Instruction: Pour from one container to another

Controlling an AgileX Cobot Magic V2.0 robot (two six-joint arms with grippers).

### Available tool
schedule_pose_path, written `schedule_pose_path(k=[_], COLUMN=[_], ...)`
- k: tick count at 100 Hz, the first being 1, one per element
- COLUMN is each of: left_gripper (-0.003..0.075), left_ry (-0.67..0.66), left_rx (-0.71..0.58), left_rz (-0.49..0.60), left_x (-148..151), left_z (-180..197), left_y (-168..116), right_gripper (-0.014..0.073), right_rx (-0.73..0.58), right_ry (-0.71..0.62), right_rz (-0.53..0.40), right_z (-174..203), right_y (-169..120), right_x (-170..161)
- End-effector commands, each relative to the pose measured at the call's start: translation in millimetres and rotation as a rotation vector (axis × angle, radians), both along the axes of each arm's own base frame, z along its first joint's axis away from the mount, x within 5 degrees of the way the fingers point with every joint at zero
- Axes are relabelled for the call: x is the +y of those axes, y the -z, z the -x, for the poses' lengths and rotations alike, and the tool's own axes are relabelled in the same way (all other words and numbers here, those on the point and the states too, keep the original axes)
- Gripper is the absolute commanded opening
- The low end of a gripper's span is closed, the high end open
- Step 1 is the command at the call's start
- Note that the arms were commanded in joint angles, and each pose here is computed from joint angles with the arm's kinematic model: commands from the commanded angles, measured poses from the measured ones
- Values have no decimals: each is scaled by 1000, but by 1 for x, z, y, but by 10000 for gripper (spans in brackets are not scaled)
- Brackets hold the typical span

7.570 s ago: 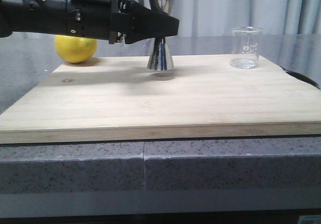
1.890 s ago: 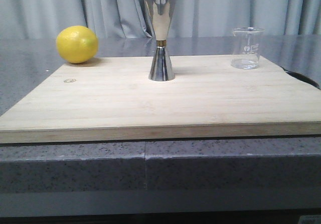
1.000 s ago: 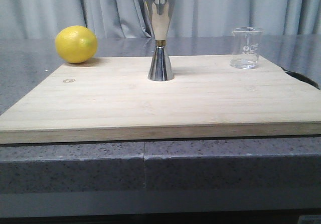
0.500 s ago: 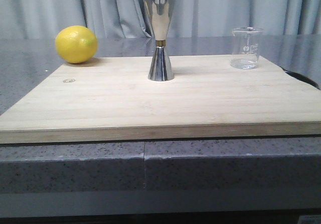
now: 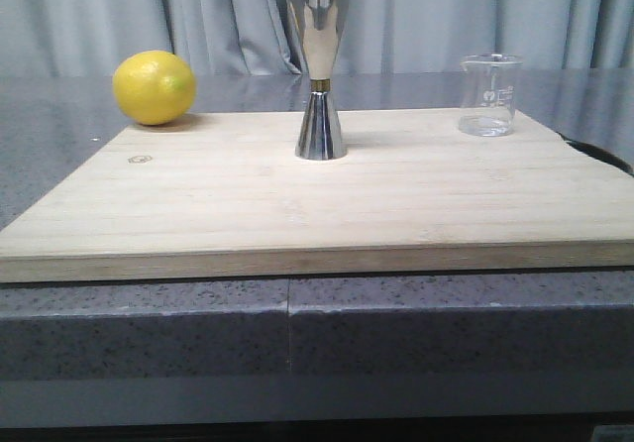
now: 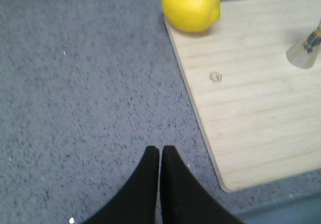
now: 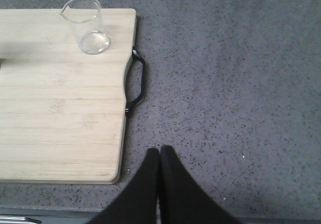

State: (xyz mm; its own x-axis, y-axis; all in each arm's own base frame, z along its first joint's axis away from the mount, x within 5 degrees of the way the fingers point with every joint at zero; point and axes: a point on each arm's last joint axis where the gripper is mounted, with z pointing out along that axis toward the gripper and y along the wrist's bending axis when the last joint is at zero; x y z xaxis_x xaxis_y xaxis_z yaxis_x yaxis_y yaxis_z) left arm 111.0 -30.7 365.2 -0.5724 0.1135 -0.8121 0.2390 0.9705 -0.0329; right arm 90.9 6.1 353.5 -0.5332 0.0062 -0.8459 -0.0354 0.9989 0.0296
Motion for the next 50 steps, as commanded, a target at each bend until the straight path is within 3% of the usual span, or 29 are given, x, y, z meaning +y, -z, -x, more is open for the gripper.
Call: schedule_pose_path(k=[1, 20, 50], left_gripper=[-21, -21, -21], left_ry=[10, -132, -189], left_rx=[-236, -520, -700], left_rz=[-6, -6, 4], left_x=[6, 23, 28], left_z=[5, 29, 54], left_y=[-2, 56, 139], right_gripper=[-69, -69, -69], right_rx=[-93, -93, -93], right_ry=[-7, -7, -7], right_rz=[9, 9, 9], right_z=[-2, -2, -2], right_y=[-13, -13, -13], right_x=[0, 0, 0])
